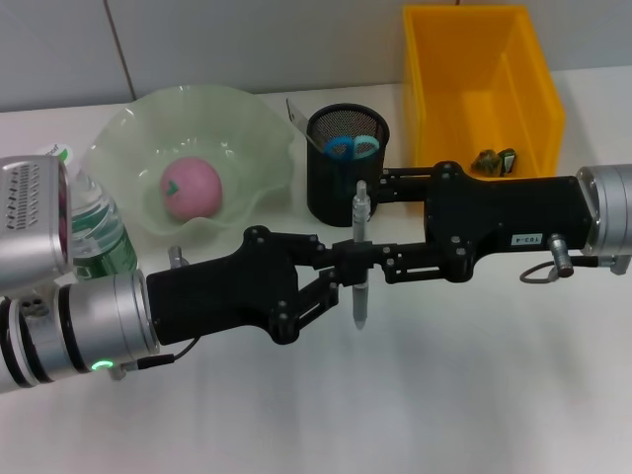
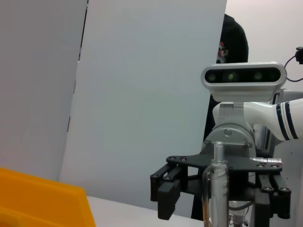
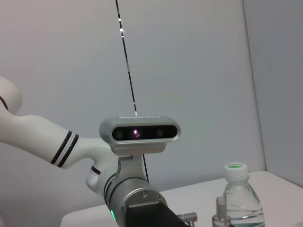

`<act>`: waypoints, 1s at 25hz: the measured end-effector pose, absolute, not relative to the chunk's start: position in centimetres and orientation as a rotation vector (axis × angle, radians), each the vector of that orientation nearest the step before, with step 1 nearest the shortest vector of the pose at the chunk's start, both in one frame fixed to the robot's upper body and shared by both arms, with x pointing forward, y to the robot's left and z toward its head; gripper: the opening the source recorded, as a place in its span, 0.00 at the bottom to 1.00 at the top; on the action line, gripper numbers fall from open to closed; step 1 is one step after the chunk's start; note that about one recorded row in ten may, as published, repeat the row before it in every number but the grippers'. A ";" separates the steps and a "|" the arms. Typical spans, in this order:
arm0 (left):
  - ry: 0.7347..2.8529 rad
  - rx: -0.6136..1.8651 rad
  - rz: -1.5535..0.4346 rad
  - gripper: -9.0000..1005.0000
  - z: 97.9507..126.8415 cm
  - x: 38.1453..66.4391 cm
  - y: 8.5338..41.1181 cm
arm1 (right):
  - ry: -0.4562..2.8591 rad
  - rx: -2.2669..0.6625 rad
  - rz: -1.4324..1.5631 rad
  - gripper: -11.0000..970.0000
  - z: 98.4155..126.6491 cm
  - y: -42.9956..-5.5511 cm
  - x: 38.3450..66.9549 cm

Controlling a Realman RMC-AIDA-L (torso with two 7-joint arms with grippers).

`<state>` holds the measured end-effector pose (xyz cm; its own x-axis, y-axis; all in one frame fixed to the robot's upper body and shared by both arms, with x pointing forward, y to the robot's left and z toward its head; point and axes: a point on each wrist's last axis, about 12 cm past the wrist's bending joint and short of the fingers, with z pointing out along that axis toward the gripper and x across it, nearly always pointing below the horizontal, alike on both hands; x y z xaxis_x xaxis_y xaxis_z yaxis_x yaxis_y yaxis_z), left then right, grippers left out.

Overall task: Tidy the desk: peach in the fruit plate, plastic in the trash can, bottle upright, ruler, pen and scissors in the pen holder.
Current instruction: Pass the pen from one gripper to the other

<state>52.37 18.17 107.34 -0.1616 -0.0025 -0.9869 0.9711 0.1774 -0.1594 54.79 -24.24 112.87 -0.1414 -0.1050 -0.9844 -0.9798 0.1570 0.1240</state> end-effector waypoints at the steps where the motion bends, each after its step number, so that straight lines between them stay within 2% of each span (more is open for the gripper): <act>1: 1.417 1.003 -1.183 0.15 107.3 52.4 18.2 | 1.459 -1.115 1.136 0.72 112.9 -24.2 54.8; 14: 1.418 1.000 -1.178 0.15 107.4 52.5 18.1 | 1.467 -1.108 1.122 0.70 113.0 -23.9 55.3; 20: 1.413 0.994 -1.178 0.15 107.5 52.6 18.1 | 1.470 -1.108 1.122 0.47 113.0 -23.9 55.3; 25: 1.413 0.993 -1.177 0.15 107.5 52.7 18.1 | 1.471 -1.108 1.130 0.41 113.0 -23.9 55.2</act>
